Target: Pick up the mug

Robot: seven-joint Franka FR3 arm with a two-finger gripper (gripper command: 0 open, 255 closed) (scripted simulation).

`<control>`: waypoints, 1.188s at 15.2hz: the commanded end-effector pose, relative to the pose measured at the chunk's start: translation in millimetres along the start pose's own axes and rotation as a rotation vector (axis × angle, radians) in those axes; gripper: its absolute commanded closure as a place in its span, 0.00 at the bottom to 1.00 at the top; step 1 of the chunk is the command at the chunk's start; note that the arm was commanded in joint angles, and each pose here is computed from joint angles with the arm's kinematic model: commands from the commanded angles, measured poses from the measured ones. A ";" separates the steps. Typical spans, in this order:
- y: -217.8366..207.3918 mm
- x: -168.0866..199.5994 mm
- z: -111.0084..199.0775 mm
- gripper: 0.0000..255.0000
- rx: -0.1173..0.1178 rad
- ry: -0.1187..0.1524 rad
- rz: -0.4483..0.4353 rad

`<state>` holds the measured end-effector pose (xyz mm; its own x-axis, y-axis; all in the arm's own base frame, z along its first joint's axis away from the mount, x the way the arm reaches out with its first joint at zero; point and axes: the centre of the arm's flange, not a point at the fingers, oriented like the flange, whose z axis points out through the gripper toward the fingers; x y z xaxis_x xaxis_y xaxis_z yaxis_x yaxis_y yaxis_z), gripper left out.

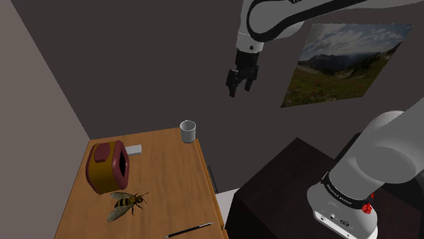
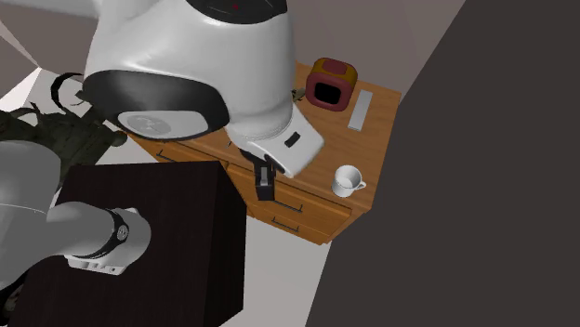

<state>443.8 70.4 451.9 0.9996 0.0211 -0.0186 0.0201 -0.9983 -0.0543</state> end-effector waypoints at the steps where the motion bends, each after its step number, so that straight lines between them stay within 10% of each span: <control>1: -12.1 17.3 17.7 0.00 -0.007 -0.003 0.002; 18: -87.3 165.4 179.0 0.00 -0.076 -0.038 0.018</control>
<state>597.6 165.1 286.7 0.9985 0.0051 -0.0548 0.0061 -0.9998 0.0181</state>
